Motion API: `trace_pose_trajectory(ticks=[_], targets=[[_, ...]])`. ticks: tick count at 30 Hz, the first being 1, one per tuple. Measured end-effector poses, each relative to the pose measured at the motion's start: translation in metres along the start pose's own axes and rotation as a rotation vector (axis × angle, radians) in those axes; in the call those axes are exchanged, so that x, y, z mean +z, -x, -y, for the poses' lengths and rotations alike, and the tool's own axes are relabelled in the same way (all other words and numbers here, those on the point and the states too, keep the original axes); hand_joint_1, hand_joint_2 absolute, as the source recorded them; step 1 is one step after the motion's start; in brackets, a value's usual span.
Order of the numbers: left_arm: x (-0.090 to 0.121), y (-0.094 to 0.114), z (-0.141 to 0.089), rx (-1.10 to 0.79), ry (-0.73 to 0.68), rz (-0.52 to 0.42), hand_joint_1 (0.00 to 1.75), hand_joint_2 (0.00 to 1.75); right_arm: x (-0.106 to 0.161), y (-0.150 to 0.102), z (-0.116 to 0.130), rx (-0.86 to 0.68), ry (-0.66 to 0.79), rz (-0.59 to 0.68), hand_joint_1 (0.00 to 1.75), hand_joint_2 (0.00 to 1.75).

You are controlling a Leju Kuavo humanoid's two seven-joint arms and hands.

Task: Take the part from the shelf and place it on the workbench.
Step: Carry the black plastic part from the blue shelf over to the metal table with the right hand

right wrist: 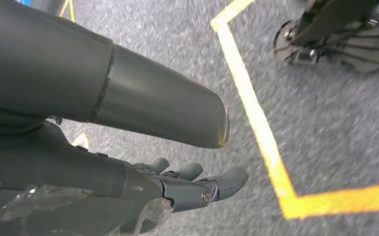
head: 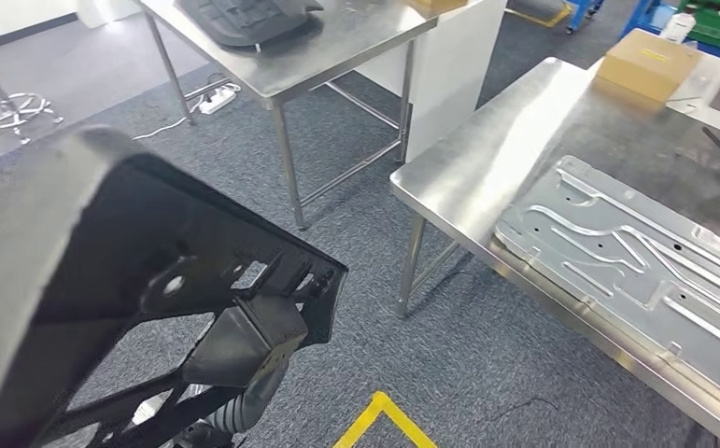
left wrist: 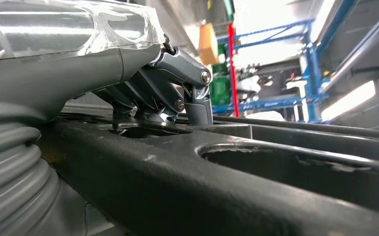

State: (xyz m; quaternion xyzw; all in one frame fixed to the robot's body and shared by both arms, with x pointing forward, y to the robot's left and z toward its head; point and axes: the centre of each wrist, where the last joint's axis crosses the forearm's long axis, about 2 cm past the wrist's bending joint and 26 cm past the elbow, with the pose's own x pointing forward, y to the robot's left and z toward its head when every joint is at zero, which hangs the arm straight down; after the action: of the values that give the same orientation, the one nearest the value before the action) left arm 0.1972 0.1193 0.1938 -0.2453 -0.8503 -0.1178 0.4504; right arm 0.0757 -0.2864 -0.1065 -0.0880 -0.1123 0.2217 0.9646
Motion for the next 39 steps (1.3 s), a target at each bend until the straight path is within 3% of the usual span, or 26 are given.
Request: trace_pose_trajectory(ticks=[10,19,39], targets=[[0.012,-0.004,-0.007,0.022,0.013,-0.046,1.75,1.75,0.002,-0.006,-0.011,-0.033,0.004,0.016,0.00,0.00],[-0.008,0.000,0.003,0.052,0.088,-0.019,1.75,1.75,0.000,-0.003,0.000,-0.090,-0.030,-0.029,0.00,0.00],[-0.018,0.011,0.009,0.104,0.120,-0.022,1.75,1.75,-0.002,0.004,0.012,-0.067,0.001,-0.024,0.00,0.00]])
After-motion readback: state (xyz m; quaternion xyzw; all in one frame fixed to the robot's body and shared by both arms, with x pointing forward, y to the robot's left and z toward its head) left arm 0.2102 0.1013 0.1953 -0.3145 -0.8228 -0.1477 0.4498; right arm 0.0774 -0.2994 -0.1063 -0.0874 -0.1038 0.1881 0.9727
